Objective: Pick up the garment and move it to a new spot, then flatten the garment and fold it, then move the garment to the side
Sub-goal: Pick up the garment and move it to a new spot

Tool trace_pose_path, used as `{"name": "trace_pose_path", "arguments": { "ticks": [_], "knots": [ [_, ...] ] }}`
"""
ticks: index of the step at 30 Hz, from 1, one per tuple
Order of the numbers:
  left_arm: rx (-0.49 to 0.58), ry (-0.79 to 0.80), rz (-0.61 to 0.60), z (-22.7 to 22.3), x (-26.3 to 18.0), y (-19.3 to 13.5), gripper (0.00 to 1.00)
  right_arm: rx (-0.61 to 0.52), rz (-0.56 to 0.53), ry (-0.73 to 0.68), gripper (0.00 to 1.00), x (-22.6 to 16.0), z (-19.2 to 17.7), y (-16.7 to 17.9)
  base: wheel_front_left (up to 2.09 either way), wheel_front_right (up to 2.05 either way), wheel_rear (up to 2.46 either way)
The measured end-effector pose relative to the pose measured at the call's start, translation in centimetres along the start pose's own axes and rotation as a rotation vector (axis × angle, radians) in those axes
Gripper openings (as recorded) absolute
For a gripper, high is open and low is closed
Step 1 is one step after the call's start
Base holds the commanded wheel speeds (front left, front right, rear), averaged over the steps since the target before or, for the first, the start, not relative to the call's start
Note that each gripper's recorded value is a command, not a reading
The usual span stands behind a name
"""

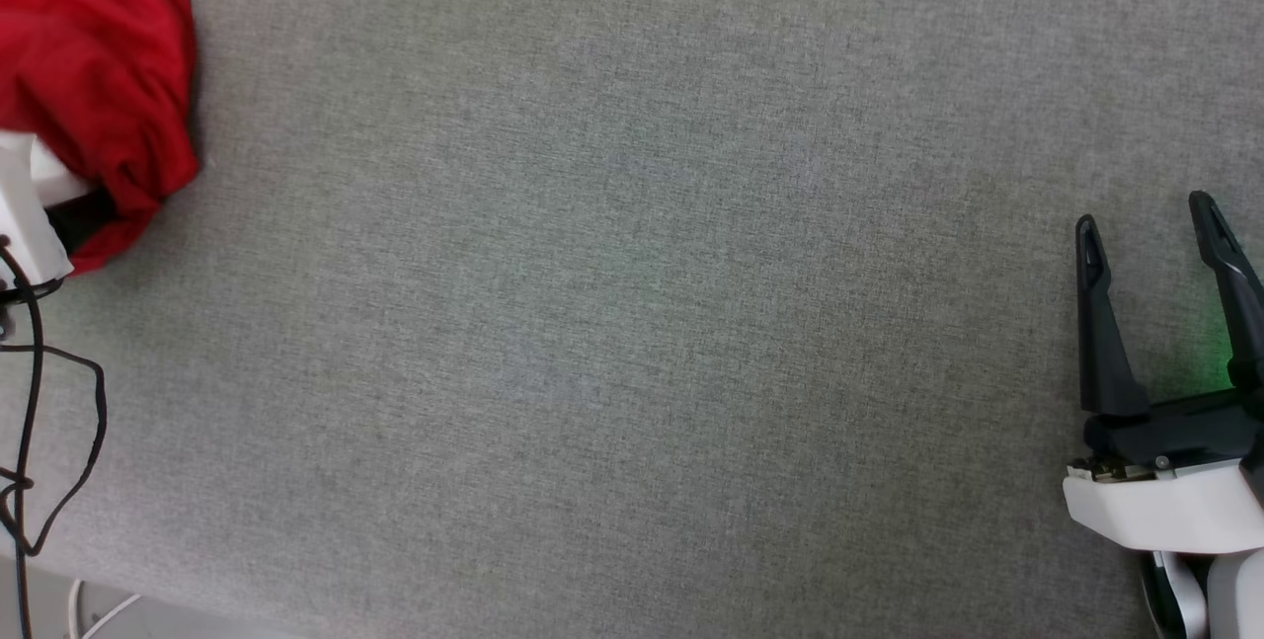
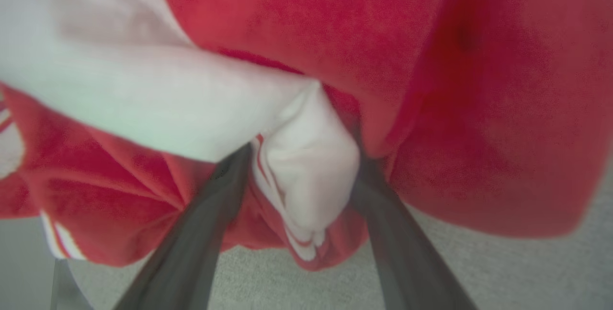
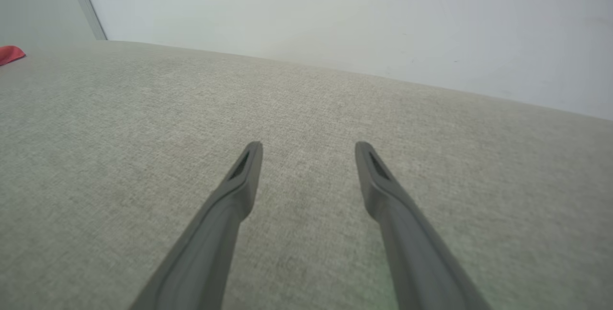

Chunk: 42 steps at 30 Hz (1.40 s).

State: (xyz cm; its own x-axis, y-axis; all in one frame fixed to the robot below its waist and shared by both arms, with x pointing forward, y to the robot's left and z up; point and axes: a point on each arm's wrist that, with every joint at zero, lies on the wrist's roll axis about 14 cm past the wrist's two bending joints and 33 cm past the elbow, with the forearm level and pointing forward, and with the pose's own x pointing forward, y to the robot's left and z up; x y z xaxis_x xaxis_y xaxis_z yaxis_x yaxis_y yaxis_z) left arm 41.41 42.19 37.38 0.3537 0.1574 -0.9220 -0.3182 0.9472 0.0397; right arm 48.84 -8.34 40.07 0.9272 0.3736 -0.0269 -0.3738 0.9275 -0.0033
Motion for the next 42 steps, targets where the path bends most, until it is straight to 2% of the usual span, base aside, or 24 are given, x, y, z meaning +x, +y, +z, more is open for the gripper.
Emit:
{"name": "trace_pose_path", "arguments": {
  "ticks": [7, 8, 9, 15, 19, 24, 29, 37, 40, 41, 42],
  "knots": [
    [0.016, 0.059, 0.003, -1.2, 1.7, -0.7, 1.00, -0.005, -0.002, 0.013, 1.00, 0.0, -0.6, -0.3, 0.00, 0.00, 0.00],
    [0.018, 0.060, 0.004, -1.2, 1.7, -0.7, 0.75, -0.005, -0.002, 0.013, 1.00, 0.0, -0.6, -0.3, 0.00, 0.00, 0.00],
    [0.020, 0.057, 0.004, -1.2, 1.7, -0.7, 0.00, -0.005, -0.002, 0.012, 1.00, 0.0, -0.6, -0.3, 0.00, 0.00, 0.00],
    [0.022, 0.004, 0.018, -0.4, 0.3, 0.1, 0.00, -0.003, 0.008, -0.007, 1.00, -0.1, 0.6, 0.3, 0.00, 0.00, 0.00],
    [0.061, -0.116, 0.022, 2.6, -2.7, 0.7, 0.00, 0.004, 0.013, -0.031, 1.00, -0.4, 2.1, 1.0, 0.00, 0.00, 0.00],
    [0.150, -0.285, 0.043, 7.1, -8.1, 1.2, 0.00, 0.015, 0.017, -0.079, 1.00, -0.8, 4.6, 1.9, 0.00, 0.00, 0.00],
    [0.278, -0.427, 0.029, 10.4, -13.7, -0.7, 0.00, 0.022, 0.020, -0.114, 1.00, -1.6, 6.7, 2.7, 0.00, 0.00, 0.00],
    [0.508, -0.609, -0.059, 13.4, -21.3, -8.2, 0.00, 0.014, -0.001, -0.178, 1.00, -3.4, 10.2, 2.8, 0.00, 0.00, 0.00],
    [0.610, -0.657, -0.108, 13.9, -22.9, -12.4, 0.00, 0.017, -0.031, -0.191, 1.00, -4.4, 10.9, 2.0, 0.00, 0.00, 0.00],
    [0.665, -0.682, -0.170, 14.0, -23.6, -15.8, 0.00, 0.024, -0.052, -0.198, 1.00, -5.0, 11.3, 1.4, 0.00, 0.00, 0.00],
    [0.695, -0.689, -0.194, 13.9, -23.9, -17.4, 0.00, 0.025, -0.064, -0.201, 1.00, -5.4, 11.5, 1.0, 0.00, 0.00, 0.00]
  ]
}}
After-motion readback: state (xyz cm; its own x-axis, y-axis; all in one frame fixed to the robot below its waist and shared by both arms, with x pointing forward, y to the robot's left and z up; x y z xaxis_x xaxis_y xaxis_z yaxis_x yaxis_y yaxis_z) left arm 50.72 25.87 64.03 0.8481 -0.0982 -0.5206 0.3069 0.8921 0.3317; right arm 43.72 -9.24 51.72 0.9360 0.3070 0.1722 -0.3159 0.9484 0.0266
